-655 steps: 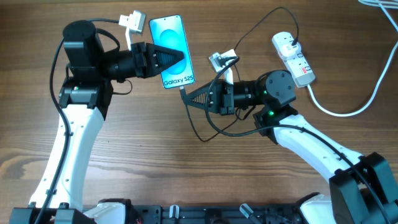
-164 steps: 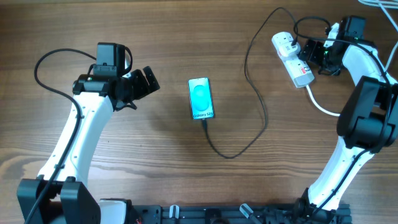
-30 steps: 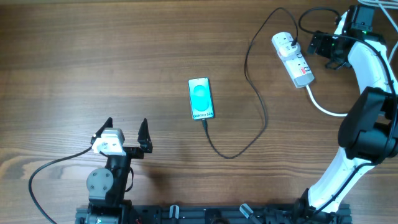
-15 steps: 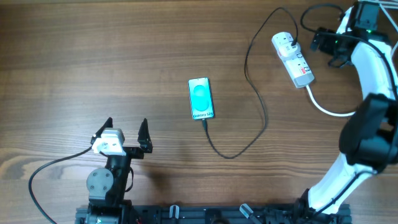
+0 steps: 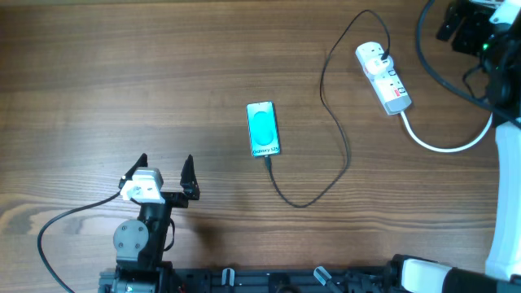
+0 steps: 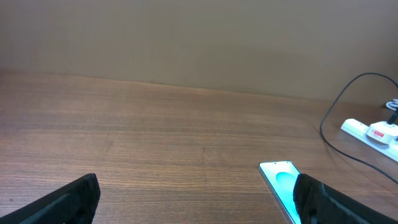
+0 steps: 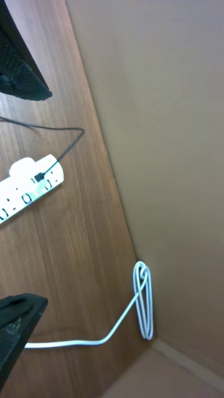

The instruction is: Plug charger to phone and switch on socket

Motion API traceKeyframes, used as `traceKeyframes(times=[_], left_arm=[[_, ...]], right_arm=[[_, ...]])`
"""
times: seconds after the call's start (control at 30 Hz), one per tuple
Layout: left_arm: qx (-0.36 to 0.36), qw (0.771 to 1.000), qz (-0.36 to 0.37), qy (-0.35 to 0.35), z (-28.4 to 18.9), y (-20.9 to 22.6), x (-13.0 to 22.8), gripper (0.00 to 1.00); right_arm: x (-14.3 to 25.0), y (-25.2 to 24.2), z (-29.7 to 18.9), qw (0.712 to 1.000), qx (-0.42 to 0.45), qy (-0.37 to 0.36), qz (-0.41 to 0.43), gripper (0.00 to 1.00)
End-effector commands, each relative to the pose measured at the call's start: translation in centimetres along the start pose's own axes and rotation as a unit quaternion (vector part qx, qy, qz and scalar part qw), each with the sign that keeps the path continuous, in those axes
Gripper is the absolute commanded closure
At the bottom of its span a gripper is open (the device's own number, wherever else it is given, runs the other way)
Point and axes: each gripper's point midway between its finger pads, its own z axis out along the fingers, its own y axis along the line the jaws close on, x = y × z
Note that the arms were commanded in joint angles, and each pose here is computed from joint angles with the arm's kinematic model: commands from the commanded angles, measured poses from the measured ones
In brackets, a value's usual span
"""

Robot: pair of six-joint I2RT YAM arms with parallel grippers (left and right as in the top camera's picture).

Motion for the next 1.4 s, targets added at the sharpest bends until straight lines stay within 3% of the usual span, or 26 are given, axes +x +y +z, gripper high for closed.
traceKeyframes(times=[0.0, 0.2, 0.4, 0.63, 0.93, 1.37], left_arm=[[-0.005, 1.0, 0.01, -0.002, 0.0, 0.2, 0.0, 0.0], [-0.005, 1.0, 0.01, -0.002, 0.0, 0.2, 0.0, 0.0], [-0.005, 1.0, 0.01, -0.002, 0.0, 0.2, 0.0, 0.0], [-0.005, 1.0, 0.01, -0.002, 0.0, 0.2, 0.0, 0.0], [-0.005, 1.0, 0.01, -0.002, 0.0, 0.2, 0.0, 0.0], [-0.005, 1.0, 0.01, -0.002, 0.0, 0.2, 0.0, 0.0]], right_arm=[[2.1, -0.3, -0.7, 0.997, 0.041, 0.02, -0.057, 0.0], [13.7, 2.4, 2.4, 0.99, -0.057, 0.087, -0.091, 0.0], [24.3, 2.0, 2.2, 0.984, -0.091, 0.125, -0.085, 0.0], [32.8, 1.6, 1.1, 0.982, -0.121, 0.121, -0.081, 0.0], [36.4, 3.0, -0.6, 0.976, -0.184, 0.087, -0.078, 0.0], [36.2, 3.6, -2.7, 0.973, -0.211, 0.03, -0.087, 0.0]])
